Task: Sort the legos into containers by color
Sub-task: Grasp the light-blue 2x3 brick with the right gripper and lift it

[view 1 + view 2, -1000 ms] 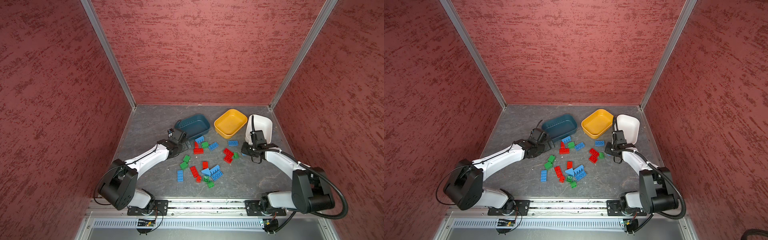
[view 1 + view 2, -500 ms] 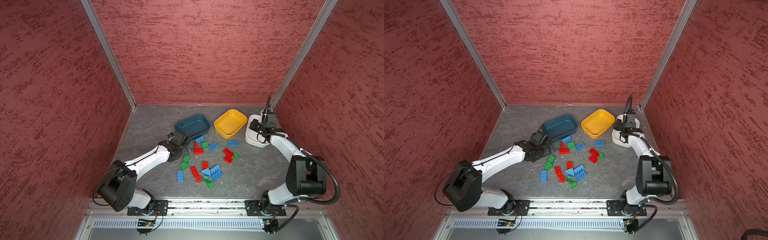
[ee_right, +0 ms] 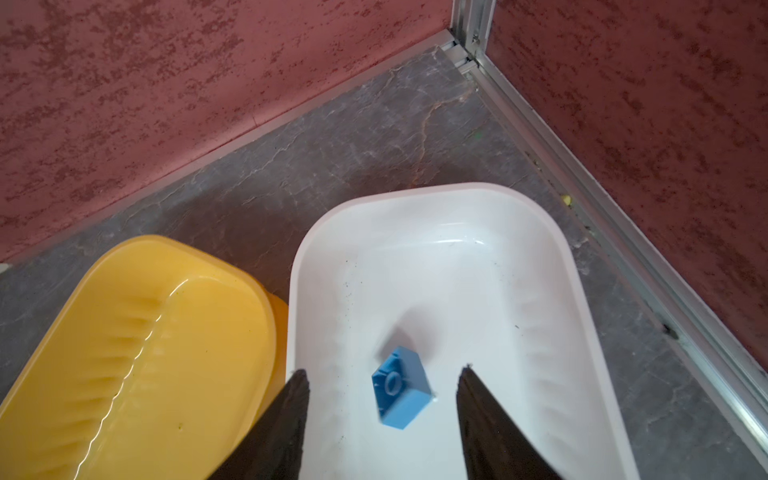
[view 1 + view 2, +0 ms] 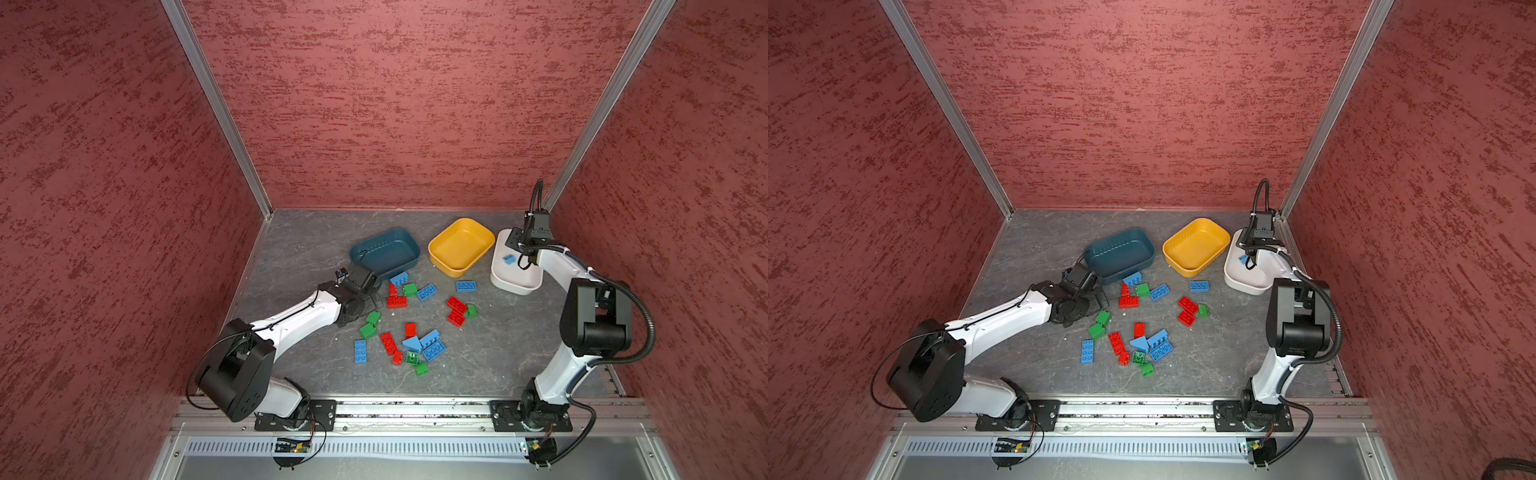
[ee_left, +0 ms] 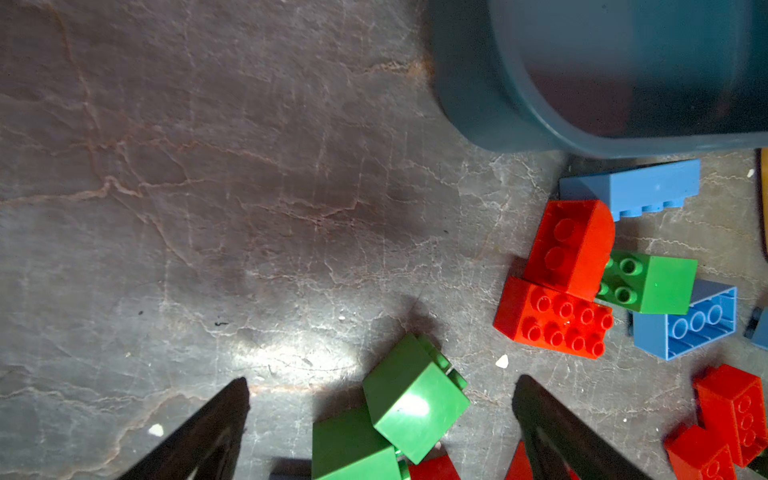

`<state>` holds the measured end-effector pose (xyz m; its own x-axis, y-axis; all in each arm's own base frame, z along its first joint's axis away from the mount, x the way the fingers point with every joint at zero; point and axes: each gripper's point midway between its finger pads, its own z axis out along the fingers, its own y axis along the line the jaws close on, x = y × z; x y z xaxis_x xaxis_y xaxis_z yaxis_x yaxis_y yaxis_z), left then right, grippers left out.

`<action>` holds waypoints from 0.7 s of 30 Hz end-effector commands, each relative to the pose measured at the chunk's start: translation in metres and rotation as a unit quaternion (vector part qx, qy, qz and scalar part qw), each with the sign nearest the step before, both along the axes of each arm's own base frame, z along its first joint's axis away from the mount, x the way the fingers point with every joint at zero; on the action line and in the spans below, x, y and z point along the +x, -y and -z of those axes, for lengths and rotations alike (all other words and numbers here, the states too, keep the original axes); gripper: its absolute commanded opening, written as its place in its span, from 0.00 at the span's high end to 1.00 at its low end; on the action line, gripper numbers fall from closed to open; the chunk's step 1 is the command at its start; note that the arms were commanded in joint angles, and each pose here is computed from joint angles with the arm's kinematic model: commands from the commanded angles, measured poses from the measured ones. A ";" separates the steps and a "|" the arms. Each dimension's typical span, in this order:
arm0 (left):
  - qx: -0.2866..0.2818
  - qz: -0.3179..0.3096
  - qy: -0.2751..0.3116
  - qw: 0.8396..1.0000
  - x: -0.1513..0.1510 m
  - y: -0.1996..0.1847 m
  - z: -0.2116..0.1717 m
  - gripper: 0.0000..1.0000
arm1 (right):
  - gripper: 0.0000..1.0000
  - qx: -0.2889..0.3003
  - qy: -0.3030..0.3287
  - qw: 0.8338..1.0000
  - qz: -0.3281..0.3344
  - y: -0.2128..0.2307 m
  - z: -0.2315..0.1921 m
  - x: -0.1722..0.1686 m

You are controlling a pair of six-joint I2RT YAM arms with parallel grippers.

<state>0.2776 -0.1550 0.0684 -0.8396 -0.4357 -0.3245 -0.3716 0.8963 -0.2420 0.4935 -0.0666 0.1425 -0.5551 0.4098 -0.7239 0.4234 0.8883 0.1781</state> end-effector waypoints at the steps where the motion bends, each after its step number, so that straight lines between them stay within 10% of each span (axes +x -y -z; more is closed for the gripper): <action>1: -0.003 0.010 -0.001 1.000 0.003 0.009 -0.003 0.01 | 0.34 0.009 0.002 0.999 -0.045 -0.029 -0.018 -0.019; 11: -0.047 0.042 0.013 0.998 0.019 0.039 -0.005 0.01 | 0.10 0.117 -0.024 0.958 -0.261 -0.150 0.001 -0.096; 21: -0.063 0.073 0.027 0.995 0.043 0.069 -0.017 0.01 | 0.01 -0.003 -0.141 0.962 -0.236 -0.153 0.066 -0.108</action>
<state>0.3138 -0.2109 0.0775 -0.8745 -0.3754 -0.3071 -0.2658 0.9006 -0.3439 0.3841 0.1005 0.0840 -0.8443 0.0962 -0.5272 -0.0281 0.9745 0.2228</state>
